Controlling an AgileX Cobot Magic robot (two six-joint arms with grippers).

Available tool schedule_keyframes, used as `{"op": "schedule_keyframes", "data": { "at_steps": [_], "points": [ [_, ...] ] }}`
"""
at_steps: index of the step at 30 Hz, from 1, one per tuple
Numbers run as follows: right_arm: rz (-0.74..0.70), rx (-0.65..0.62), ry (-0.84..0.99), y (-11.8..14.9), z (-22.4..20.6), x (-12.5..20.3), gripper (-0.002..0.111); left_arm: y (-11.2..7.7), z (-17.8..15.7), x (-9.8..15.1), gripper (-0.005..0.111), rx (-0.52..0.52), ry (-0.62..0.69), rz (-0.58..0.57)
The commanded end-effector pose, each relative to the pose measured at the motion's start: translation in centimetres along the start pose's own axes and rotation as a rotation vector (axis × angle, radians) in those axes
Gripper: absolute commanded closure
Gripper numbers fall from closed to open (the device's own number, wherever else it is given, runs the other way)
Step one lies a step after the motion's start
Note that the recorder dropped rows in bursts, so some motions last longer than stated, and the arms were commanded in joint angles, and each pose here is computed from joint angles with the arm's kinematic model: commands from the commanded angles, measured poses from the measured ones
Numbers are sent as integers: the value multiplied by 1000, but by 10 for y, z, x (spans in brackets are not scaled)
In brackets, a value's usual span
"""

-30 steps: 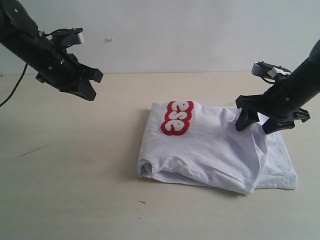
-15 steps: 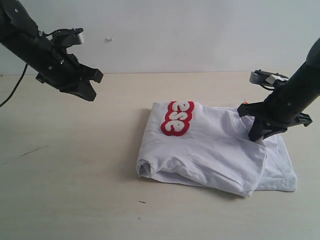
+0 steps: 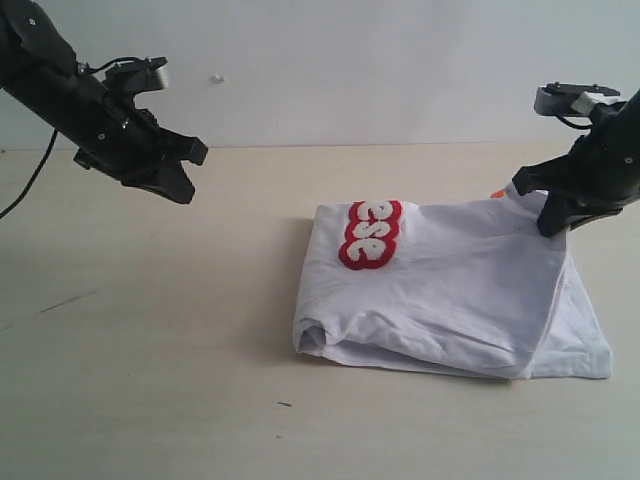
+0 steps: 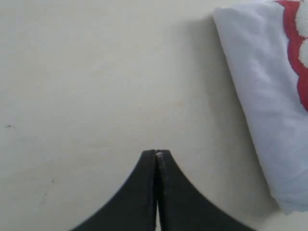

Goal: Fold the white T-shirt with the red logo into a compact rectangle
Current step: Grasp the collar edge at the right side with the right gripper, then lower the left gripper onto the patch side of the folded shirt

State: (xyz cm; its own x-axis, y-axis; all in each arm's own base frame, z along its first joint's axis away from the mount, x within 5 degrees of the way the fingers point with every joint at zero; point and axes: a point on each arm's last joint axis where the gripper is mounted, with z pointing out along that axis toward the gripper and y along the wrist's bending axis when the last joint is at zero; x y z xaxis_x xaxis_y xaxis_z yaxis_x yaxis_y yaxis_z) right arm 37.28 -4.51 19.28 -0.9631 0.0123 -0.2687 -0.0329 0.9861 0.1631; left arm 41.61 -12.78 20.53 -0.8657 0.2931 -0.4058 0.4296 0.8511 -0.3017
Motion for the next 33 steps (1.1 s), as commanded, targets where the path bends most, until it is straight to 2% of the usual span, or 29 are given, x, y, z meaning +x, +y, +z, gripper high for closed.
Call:
{"op": "schedule_keyframes", "data": {
  "at_steps": [1, 6, 8, 12, 14, 17, 18, 20, 23, 27, 31, 33],
  "points": [
    [27, 108, 12, -13, 5, 1, 108, -2, -4, 0, 107, 8, -6, 6],
    [32, 185, 30, -22, 14, 2, 105, -2, -4, 0, 107, 7, -8, 6],
    [29, 187, 42, -23, 19, 2, 96, -2, -4, 0, 107, 7, -8, 6],
    [46, 194, 30, -24, 20, 1, 67, -3, -4, 0, 107, 21, -11, 1],
    [63, 207, 12, -25, 15, -2, 63, -9, -4, -2, 107, 82, -23, 22],
    [74, 219, -13, -24, 8, -5, 63, -35, -2, -4, 107, 271, -60, 126],
    [77, 215, -19, -24, 6, -5, 63, -50, 1, -5, 107, 347, -77, 167],
    [77, 216, -21, -23, 5, -5, 63, -73, 13, -3, 107, 409, -69, 230],
    [98, 195, -26, -21, 5, -6, 63, -111, 45, 6, 107, 384, -32, 366],
    [116, 169, -13, -19, 5, -4, 65, -146, 89, 18, 107, 307, -39, 441],
    [122, 160, -11, -18, 5, -4, 69, -166, 119, 35, 107, 295, 22, 477],
    [122, 160, -11, -18, 5, -4, 71, -163, 132, 40, 107, 257, 76, 451]
  ]
}}
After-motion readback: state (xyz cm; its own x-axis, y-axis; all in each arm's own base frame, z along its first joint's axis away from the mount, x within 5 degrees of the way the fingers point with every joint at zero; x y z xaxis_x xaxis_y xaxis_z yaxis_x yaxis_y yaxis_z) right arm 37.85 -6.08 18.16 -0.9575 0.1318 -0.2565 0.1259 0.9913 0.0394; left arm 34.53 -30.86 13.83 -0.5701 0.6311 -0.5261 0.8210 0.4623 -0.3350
